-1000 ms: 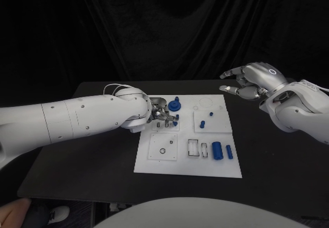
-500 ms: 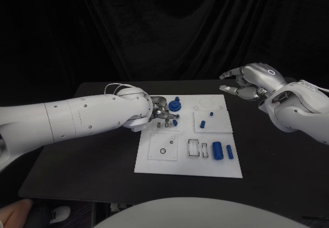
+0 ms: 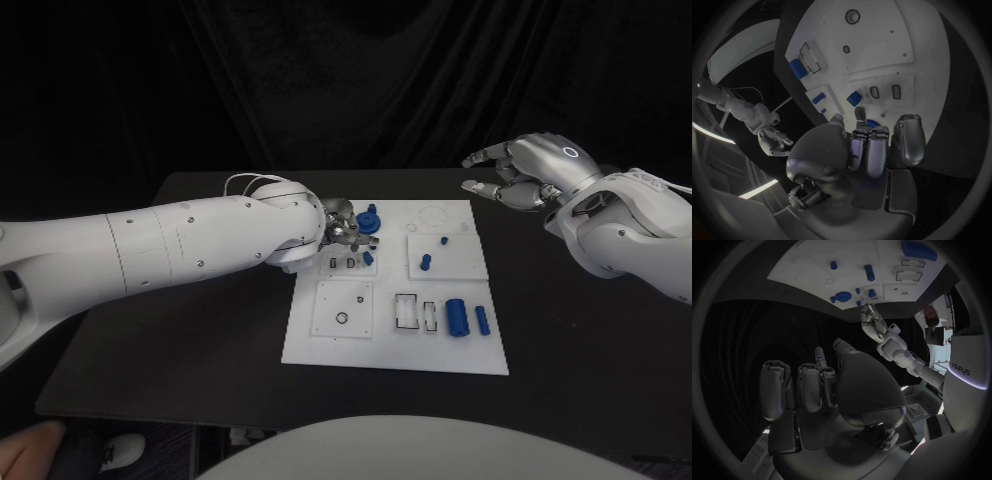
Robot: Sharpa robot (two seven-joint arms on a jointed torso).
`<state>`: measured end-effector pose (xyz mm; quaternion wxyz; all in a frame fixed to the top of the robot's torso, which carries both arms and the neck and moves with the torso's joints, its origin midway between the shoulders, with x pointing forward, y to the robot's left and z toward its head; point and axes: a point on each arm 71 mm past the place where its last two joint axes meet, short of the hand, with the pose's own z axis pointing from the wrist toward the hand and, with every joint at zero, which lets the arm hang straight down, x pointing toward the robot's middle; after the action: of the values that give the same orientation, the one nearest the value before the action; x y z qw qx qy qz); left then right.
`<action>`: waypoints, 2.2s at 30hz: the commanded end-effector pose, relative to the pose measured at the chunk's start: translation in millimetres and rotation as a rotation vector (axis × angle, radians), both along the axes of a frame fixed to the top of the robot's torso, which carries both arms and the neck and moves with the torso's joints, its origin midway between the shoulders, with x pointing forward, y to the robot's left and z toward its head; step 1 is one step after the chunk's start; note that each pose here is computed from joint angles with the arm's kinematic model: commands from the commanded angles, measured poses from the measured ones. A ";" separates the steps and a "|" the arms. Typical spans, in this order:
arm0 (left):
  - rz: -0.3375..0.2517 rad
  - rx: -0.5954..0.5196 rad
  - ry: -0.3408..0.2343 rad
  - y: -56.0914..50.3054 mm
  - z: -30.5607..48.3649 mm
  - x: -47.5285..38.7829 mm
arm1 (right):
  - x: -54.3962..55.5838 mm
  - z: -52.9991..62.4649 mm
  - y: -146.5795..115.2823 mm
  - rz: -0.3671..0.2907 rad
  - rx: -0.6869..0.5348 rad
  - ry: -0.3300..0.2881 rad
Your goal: Assemble the parts on the task board
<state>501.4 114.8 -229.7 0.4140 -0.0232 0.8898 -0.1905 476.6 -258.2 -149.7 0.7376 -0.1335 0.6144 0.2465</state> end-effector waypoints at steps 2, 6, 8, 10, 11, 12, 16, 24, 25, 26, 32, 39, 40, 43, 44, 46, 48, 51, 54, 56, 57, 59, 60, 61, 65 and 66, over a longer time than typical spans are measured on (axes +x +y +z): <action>-0.006 -0.017 -0.011 -4.1 -0.8 0.8 | 0.5 -1.5 -0.8 -0.016 -0.002 0.010; -0.006 -0.014 -0.008 -5.4 -2.2 1.4 | 0.5 -1.7 -0.8 -0.015 -0.003 0.011; -0.006 -0.012 -0.006 -5.8 -2.8 1.6 | 0.6 -1.7 -0.8 -0.016 -0.004 0.012; -0.006 -0.010 -0.004 -6.2 -3.5 1.8 | 0.6 -1.8 -0.8 -0.016 -0.004 0.012; -0.006 -0.009 -0.003 -6.5 -3.9 1.9 | 0.6 -1.8 -0.8 -0.016 -0.004 0.013; -0.006 -0.008 -0.002 -6.7 -4.3 2.0 | 0.7 -1.9 -0.8 -0.016 -0.004 0.013; -0.005 -0.003 0.004 -7.3 -6.3 1.9 | 0.8 -2.0 -0.4 -0.015 -0.005 0.013; -0.002 0.008 0.018 -7.7 -10.7 0.8 | 0.7 -2.2 -0.4 -0.014 -0.006 0.015; -0.002 0.009 0.020 -7.8 -11.1 0.6 | 0.7 -2.2 -0.4 -0.014 -0.006 0.015; -0.002 0.010 0.021 -7.8 -11.7 0.5 | 0.7 -2.2 -0.5 -0.014 -0.006 0.015; -0.001 0.012 0.027 -8.4 -14.5 -0.1 | 0.6 -2.2 -0.5 -0.014 -0.006 0.015; -0.004 0.015 0.035 -9.7 -17.5 -0.9 | 0.7 -2.4 -0.2 -0.013 -0.007 0.016; -0.004 0.016 0.036 -9.8 -18.0 -1.0 | 0.8 -2.5 -0.2 -0.013 -0.007 0.017; -0.005 0.016 0.038 -10.2 -19.0 -1.0 | 0.8 -2.7 -0.1 -0.013 -0.008 0.018; -0.005 0.017 0.040 -10.3 -19.5 -1.0 | 0.9 -2.7 0.0 -0.013 -0.008 0.018; -0.006 0.018 0.042 -10.5 -20.2 -1.1 | 0.9 -2.9 0.1 -0.012 -0.009 0.019; -0.007 0.019 0.043 -10.7 -20.7 -1.1 | 1.0 -3.0 0.2 -0.013 -0.009 0.020; -0.007 0.019 0.045 -11.3 -21.5 -0.9 | 1.1 -3.2 0.1 -0.013 -0.010 0.021; -0.007 0.022 0.047 -11.7 -22.2 -0.8 | 1.1 -3.3 0.1 -0.014 -0.011 0.024; -0.007 0.025 0.050 -11.9 -22.7 -0.8 | 1.2 -3.5 0.1 -0.014 -0.012 0.026; -0.007 0.026 0.051 -12.0 -22.9 -0.9 | 1.1 -3.6 0.0 -0.015 -0.013 0.027; -0.008 0.028 0.053 -12.5 -23.3 -1.1 | 1.1 -3.8 -0.1 -0.015 -0.014 0.029; -0.009 0.029 0.054 -12.6 -23.4 -1.2 | 1.1 -3.8 -0.2 -0.015 -0.015 0.030; -0.010 0.030 0.055 -12.9 -23.7 -1.2 | 1.1 -3.9 -0.3 -0.016 -0.015 0.031; -0.011 0.030 0.057 -13.4 -24.3 -0.8 | 1.0 -4.0 -0.3 -0.016 -0.016 0.033; -0.011 0.031 0.057 -13.4 -24.4 -0.7 | 1.0 -4.0 -0.3 -0.017 -0.016 0.033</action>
<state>501.9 103.2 -252.6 0.3939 -0.0218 0.9017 -0.1771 477.4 -257.4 -152.3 0.7298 -0.1355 0.6241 0.2440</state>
